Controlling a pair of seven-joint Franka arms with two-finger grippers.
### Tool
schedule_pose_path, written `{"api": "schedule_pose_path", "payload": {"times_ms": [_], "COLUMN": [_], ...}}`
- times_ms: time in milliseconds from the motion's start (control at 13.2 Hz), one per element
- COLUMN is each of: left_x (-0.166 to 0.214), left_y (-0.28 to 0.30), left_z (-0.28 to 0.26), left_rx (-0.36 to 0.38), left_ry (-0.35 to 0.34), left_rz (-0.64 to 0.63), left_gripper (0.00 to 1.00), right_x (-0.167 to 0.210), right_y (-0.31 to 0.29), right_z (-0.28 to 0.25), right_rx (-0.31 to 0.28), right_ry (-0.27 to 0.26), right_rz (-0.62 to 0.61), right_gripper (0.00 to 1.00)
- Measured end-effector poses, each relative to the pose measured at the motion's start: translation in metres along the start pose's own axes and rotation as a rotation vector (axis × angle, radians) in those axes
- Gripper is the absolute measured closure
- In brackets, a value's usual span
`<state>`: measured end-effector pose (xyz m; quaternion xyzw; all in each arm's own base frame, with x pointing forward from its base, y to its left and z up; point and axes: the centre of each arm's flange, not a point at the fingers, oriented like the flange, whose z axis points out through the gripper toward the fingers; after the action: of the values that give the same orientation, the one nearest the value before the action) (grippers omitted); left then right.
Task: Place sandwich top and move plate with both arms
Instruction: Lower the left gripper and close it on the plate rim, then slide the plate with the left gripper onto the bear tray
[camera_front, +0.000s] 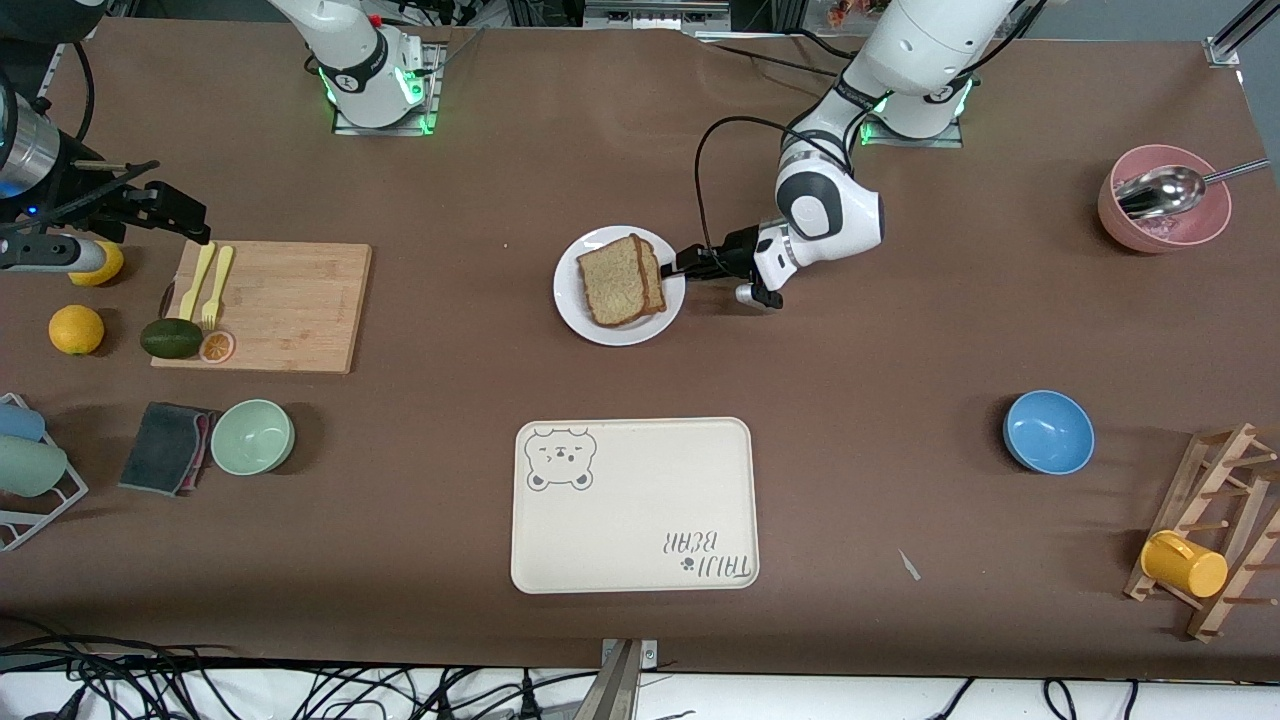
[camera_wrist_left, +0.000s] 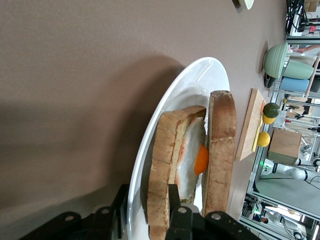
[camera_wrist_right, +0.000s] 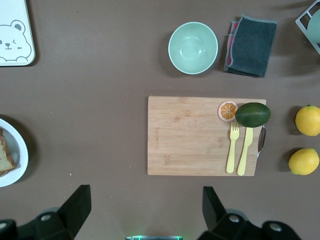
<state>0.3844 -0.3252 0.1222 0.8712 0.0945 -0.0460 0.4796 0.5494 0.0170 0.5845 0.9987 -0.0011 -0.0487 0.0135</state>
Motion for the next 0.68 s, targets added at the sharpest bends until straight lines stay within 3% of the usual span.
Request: {"api": "schedule_pose_path", "payload": {"times_ms": [151,227,379,682], "left_x": [0.0,0.0,0.0003,0.0013], "left_y": [-0.0007,-0.0009,-0.0008,0.0003], "left_z": [0.0002,0.0003,0.0004,0.0008], "left_rx": [0.001,0.001,0.001,-0.001], "left_ry": [0.0,0.0,0.0,0.001], "left_rz": [0.0,0.0,0.001,0.005], "left_gripper": [0.77,0.77,0.93,0.95], "right_x": [0.0006,0.0007,0.0007,0.0008], "right_y": [-0.0002,-0.0002,-0.0003,-0.0002], "right_z": [-0.0005,-0.0006,-0.0006,-0.0006], "right_rx": [0.0,0.0,0.001,0.001], "right_ry": [0.006,0.006,0.006,0.007], "right_rz": [0.0,0.0,0.0,0.0], "right_gripper": [0.01,0.01,0.01,0.01]}}
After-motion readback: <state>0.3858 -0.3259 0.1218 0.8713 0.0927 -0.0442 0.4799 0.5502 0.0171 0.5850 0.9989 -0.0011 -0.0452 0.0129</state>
